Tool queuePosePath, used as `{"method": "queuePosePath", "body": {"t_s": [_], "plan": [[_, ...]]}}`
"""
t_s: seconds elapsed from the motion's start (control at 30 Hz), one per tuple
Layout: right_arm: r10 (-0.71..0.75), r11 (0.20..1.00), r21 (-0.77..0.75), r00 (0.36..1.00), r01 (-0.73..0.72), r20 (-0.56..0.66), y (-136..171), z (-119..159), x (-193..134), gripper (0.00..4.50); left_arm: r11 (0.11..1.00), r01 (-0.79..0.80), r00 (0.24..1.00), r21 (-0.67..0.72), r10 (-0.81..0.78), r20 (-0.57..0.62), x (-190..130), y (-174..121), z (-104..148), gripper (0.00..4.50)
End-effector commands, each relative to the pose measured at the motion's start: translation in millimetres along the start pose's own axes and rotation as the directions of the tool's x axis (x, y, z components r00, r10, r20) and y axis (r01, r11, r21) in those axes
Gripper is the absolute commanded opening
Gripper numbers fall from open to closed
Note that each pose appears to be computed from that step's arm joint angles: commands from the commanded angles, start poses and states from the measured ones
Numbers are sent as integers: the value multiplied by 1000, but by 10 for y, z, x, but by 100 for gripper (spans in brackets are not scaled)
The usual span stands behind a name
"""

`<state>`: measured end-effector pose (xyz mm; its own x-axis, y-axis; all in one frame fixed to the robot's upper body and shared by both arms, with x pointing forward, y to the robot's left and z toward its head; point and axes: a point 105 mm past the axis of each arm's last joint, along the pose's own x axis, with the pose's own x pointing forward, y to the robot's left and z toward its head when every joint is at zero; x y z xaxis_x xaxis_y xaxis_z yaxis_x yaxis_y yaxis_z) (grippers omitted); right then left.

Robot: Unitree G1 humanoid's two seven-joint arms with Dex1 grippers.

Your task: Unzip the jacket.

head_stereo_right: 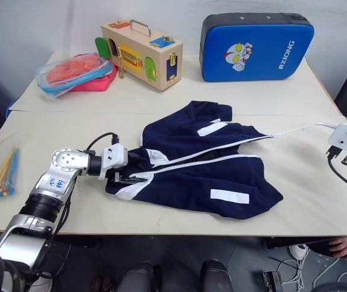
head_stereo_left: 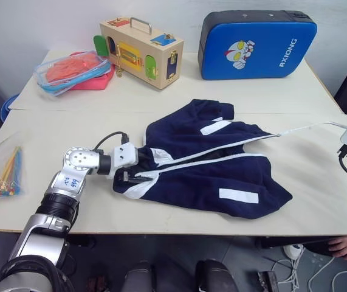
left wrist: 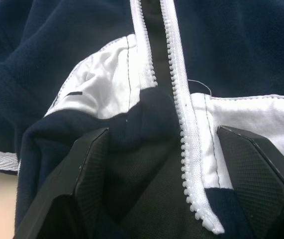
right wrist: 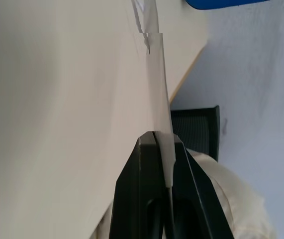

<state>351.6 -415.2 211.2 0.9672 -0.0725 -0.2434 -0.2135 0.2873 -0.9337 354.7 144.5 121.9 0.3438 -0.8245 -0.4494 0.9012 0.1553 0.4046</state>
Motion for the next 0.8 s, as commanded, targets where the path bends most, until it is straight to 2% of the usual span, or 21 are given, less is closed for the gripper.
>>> {"method": "queuePosePath", "body": {"t_s": [0.03,0.1,0.23,0.37,0.43,0.47,0.6,0.7,0.8], "plan": [[84,983,137,970,-118,230,113,332,-27,40,999,-17,1000,-51,17,-4,6,11,-42,365],[162,958,180,942,-221,295,228,407,-80,94,995,-33,999,-94,37,40,-77,48,41,365],[305,876,251,876,-412,375,300,416,-311,231,985,9,997,-175,6,82,-452,-10,177,448],[403,781,305,813,-544,420,238,366,-584,375,964,38,995,-264,-11,102,-909,-69,339,450],[444,727,342,788,-595,427,151,320,-734,434,951,5,996,-310,22,83,-1237,-41,413,450],[457,699,366,777,-615,433,107,302,-801,445,947,-22,997,-321,45,63,-1398,-28,431,450],[499,583,417,712,-697,494,-79,371,-1048,445,928,-121,990,-351,137,21,-1926,41,575,450],[448,564,459,722,-686,528,-226,420,-1061,445,926,-168,985,-339,169,-25,-2174,31,601,450],[421,552,471,718,-688,555,-262,456,-1037,445,935,-203,979,-292,185,-88,-2246,25,540,450]]}}
